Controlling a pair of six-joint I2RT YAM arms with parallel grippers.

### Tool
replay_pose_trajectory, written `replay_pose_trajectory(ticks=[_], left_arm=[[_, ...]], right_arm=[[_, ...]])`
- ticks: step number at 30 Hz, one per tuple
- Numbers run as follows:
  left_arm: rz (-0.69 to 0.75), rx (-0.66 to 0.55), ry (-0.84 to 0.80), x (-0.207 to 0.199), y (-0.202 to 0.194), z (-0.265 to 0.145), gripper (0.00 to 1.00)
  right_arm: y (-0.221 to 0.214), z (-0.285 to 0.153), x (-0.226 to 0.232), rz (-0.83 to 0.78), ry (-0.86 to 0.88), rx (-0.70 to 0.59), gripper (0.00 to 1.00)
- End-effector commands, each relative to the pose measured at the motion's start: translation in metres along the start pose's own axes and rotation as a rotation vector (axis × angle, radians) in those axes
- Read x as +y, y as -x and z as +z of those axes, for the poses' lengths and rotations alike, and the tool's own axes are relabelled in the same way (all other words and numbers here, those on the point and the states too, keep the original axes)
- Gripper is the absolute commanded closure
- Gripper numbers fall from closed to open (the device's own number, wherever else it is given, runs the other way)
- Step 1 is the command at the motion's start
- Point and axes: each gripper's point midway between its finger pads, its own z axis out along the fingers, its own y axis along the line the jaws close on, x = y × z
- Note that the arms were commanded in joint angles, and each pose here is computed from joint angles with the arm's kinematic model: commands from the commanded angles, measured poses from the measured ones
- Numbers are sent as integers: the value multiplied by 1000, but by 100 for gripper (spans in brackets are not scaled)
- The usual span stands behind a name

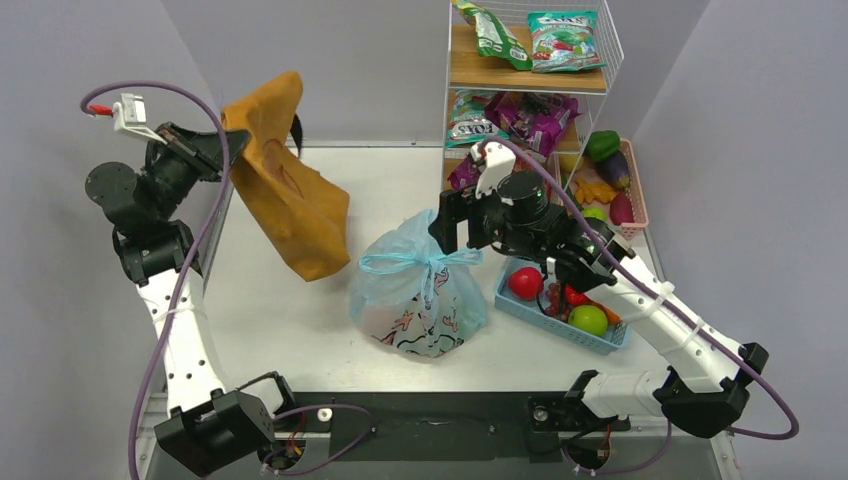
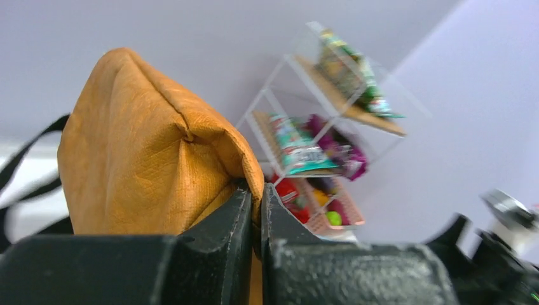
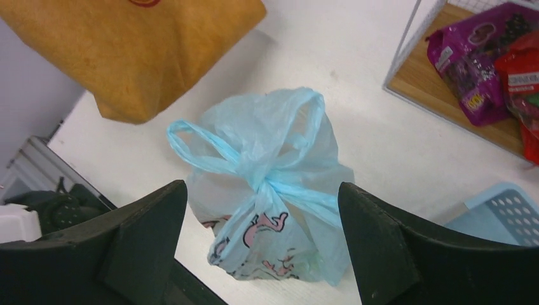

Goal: Place the food into the grocery bag and tie it
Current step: Pick up the grocery bag from the center of the board, then adjust the grocery bag at the center of the board.

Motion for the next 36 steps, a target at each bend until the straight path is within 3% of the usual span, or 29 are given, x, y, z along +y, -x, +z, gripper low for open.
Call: replay_pose_trajectory(ticks=[1, 7, 10, 14, 19, 27, 36], left_arm=[[200, -132, -498, -149, 54, -30, 100], [-10, -300, -634, -161, 74, -37, 100], [-111, -267, -740, -175, 82, -32, 100], [-133, -187, -905, -212, 86, -38, 100], [-148, -149, -980, -232, 82, -44, 100], [-162, -157, -1034, -255, 89, -52, 100], [-191, -171, -1023, -253, 89, -50, 100]], right_arm=[[63, -2, 28, 63, 222, -171, 16], [102, 5, 41, 112, 380, -252, 15], [114, 5, 50, 107, 459, -286, 15], [130, 14, 52, 169, 544, -332, 15], [157, 21, 51, 292, 698, -416, 15], [144, 64, 48, 401, 748, -332, 17], [98, 92, 44, 449, 738, -207, 18]])
